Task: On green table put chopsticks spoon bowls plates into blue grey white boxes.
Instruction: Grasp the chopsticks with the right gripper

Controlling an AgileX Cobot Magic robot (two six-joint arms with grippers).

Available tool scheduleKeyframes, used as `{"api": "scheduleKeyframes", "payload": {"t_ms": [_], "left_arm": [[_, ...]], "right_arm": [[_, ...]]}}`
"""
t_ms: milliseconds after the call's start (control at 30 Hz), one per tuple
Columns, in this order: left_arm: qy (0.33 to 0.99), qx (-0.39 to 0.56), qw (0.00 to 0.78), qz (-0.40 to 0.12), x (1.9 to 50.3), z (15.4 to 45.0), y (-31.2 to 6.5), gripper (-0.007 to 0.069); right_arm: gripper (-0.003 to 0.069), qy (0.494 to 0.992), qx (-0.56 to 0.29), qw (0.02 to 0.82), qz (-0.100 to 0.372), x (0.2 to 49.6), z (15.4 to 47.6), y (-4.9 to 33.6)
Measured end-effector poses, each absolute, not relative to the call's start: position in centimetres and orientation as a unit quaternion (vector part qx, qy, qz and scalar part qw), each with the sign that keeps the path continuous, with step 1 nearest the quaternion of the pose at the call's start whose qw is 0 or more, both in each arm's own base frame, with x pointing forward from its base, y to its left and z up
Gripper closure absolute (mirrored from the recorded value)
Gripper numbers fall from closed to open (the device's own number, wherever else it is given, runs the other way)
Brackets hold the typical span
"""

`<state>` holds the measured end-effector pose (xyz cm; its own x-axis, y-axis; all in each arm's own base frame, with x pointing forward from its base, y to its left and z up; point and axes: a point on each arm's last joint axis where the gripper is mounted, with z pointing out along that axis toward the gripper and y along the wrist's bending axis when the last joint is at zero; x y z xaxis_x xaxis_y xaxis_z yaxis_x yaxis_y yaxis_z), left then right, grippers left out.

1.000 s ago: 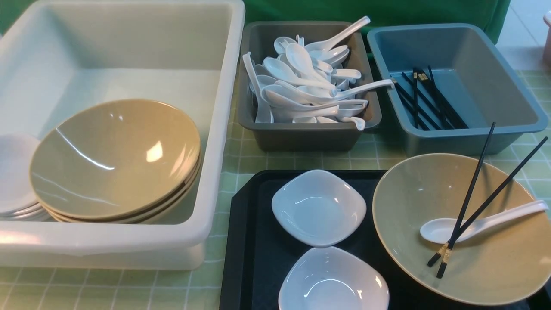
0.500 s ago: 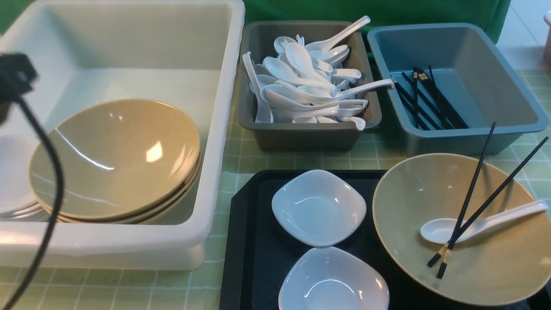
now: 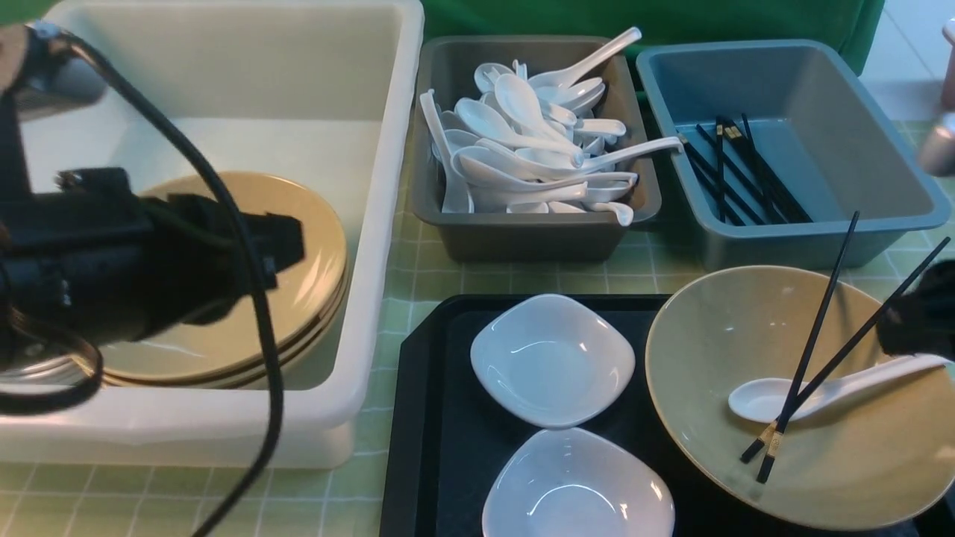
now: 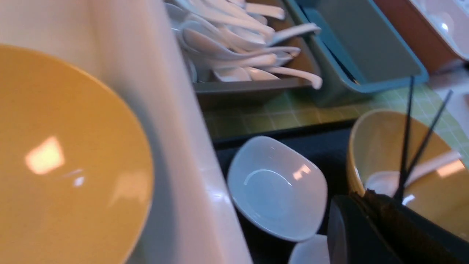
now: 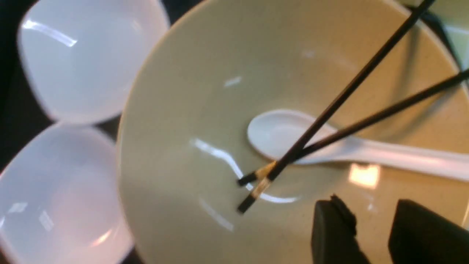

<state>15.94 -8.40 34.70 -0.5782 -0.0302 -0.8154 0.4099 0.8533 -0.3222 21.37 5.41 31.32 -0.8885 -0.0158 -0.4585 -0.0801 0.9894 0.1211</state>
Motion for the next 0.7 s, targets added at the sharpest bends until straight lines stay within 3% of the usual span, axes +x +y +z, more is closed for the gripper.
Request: {"api": "scheduleKeyframes", "payload": {"t_ms": [100,133,333,500,700], "left_arm": [[0.851,0.126,0.441,-0.253,15.7,34.7,-8.9,0.0627],[0.851,0.132,0.440,-0.256,15.6,34.7,-9.1,0.0627],[0.850,0.147,0.433,-0.262,15.2,34.6,-9.6,0.0627],[0.849,0.162,0.425,-0.269,14.9,34.6,-10.1,0.0627],[0.849,0.164,0.423,-0.270,14.8,34.6,-10.2,0.0627]], "right_arm": [[0.0419,0.971,0.010,0.236,0.028,22.0,30.9,7.3],[0.0415,0.970,0.055,0.238,0.005,22.6,30.1,8.5],[0.0389,0.962,0.172,0.210,-0.022,24.8,26.8,9.9],[0.0338,0.944,0.260,0.203,-0.022,26.0,25.8,8.6],[0.0264,0.926,0.302,0.227,-0.001,27.2,25.9,7.0]]}}
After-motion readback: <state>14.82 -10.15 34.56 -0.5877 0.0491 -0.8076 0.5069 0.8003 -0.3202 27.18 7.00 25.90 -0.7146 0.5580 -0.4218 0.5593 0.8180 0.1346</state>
